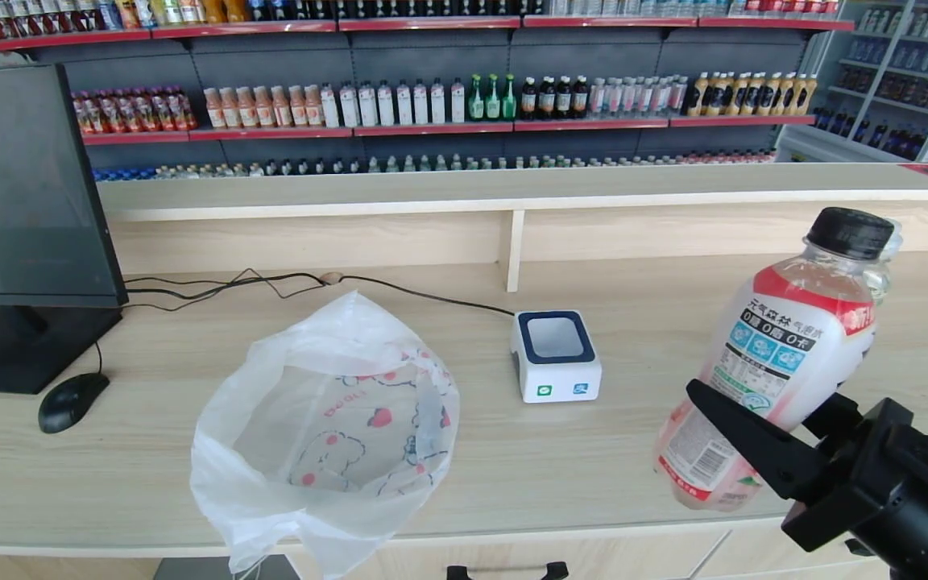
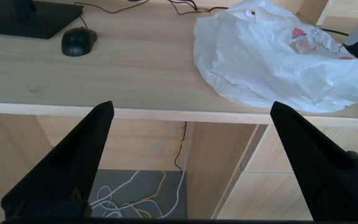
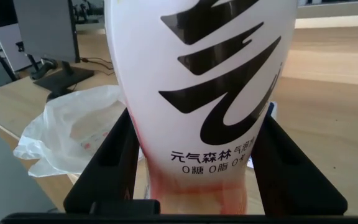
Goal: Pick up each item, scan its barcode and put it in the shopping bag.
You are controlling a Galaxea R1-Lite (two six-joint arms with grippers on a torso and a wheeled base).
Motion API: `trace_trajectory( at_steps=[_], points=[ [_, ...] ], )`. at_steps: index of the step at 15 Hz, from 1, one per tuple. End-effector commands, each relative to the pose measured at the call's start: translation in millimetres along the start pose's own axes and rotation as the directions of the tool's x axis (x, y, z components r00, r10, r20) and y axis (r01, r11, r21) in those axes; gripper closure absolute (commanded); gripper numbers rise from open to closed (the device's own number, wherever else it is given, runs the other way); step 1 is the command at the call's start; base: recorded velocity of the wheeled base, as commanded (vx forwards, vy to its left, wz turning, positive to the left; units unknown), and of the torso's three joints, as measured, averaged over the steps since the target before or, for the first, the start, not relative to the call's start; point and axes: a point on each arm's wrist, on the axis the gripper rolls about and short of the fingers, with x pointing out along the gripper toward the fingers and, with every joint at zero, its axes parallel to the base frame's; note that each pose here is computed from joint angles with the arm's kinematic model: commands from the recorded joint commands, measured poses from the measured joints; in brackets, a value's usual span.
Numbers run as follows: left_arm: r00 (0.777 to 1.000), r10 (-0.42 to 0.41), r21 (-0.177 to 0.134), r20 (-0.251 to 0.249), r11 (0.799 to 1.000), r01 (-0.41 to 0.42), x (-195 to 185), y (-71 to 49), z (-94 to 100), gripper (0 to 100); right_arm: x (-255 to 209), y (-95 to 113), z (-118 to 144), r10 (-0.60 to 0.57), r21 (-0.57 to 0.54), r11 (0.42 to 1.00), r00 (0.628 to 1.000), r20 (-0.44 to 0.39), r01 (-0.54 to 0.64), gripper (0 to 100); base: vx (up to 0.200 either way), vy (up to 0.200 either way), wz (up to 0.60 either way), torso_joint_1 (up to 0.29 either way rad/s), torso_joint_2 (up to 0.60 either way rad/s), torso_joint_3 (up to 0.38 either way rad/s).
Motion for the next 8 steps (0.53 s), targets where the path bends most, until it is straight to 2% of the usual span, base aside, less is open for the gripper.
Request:
trace_trajectory(
  at_steps=[1, 3, 5, 8],
  points=[
    [1.000, 0.000, -0.001, 0.001, 1.000, 0.000, 0.0, 0.0, 0.0, 0, 0.3, -0.8, -4.0, -0.005, -0.006, 1.000, 1.000, -0.020, 0.005, 100, 0.000, 0.000, 0.00, 0.000, 0.00, 0.000],
    [1.000, 0.000, -0.001, 0.001, 1.000, 0.000, 0.0, 0.0, 0.0, 0, -12.4, -2.4, -13.8, -0.008, -0.059, 0.998, 0.997, -0.079, 0.004, 100, 0.000, 0.000, 0.00, 0.000, 0.00, 0.000],
    [1.000, 0.000, -0.001, 0.001, 1.000, 0.000, 0.0, 0.0, 0.0, 0, -6.7, -10.7, -13.5, -0.061, -0.071, 0.996, 0.995, -0.074, 0.056, 100, 0.000, 0.000, 0.00, 0.000, 0.00, 0.000],
    [1.000, 0.000, -0.001, 0.001, 1.000, 0.000, 0.0, 0.0, 0.0, 0, 7.0, -28.5, -5.5, -0.162, -0.112, 0.981, 0.987, -0.020, 0.159, 100, 0.000, 0.000, 0.00, 0.000, 0.00, 0.000]
  ],
)
